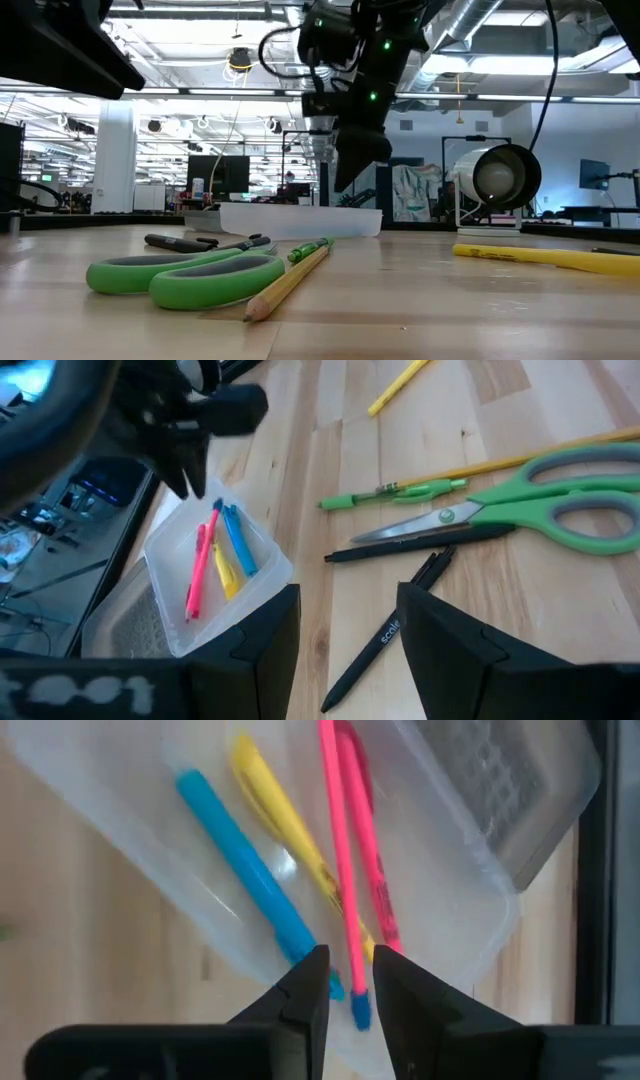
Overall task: Pick & place school supplies into a supply box
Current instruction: Put the gray pen into the transparent supply box
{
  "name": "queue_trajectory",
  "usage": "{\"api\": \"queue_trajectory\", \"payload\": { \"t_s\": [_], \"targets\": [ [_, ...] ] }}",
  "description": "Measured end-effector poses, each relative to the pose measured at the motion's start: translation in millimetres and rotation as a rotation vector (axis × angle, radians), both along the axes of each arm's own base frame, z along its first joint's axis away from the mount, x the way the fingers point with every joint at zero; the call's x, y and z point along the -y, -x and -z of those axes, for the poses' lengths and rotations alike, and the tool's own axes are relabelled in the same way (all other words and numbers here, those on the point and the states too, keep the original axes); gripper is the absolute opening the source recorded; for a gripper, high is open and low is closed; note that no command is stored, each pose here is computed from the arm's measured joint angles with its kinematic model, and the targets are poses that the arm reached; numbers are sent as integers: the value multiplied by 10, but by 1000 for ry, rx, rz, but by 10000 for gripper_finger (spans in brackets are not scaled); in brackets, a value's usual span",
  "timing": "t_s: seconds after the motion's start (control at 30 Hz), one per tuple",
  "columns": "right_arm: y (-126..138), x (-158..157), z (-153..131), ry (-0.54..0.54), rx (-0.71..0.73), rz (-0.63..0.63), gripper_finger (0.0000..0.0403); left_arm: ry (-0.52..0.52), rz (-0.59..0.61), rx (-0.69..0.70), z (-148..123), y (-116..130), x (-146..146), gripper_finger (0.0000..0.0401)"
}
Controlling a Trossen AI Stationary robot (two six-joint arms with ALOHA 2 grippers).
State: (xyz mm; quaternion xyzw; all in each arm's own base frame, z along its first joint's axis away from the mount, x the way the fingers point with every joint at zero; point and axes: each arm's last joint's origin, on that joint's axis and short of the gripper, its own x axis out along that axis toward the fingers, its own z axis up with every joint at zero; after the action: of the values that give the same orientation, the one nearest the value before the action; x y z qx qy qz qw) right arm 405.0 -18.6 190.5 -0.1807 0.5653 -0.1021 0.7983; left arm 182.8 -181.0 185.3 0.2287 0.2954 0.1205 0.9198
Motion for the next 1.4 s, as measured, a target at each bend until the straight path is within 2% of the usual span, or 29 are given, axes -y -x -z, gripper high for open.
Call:
{"api": "queue_trajectory", "payload": {
  "t_s": [0.2,0.4,0.67,0.83,1.0,1.13,1.27,1.4],
  "targets": [
    [80,-487,-280,-24,100,-52,75,85,72,-121,54,21,20,160],
    [302,-1274,-475,-8,182,-147,75,90,89,-117,131,-10,-26,160],
    [831,-2362,-490,56,303,-250,75,230,181,-178,227,-208,-168,160],
    [1231,-2830,-506,81,401,-282,75,334,208,-281,268,-194,-186,160],
    [1549,-3117,-531,111,509,-295,75,452,300,-406,293,-145,-137,160],
    [1663,-3180,-452,140,556,-293,75,534,289,-474,311,-112,-130,160],
    [1668,-3161,-396,142,571,-270,75,545,233,-545,347,-40,-147,160],
    [1632,-3115,-353,143,565,-252,75,513,188,-589,375,29,-163,160]
  ]
}}
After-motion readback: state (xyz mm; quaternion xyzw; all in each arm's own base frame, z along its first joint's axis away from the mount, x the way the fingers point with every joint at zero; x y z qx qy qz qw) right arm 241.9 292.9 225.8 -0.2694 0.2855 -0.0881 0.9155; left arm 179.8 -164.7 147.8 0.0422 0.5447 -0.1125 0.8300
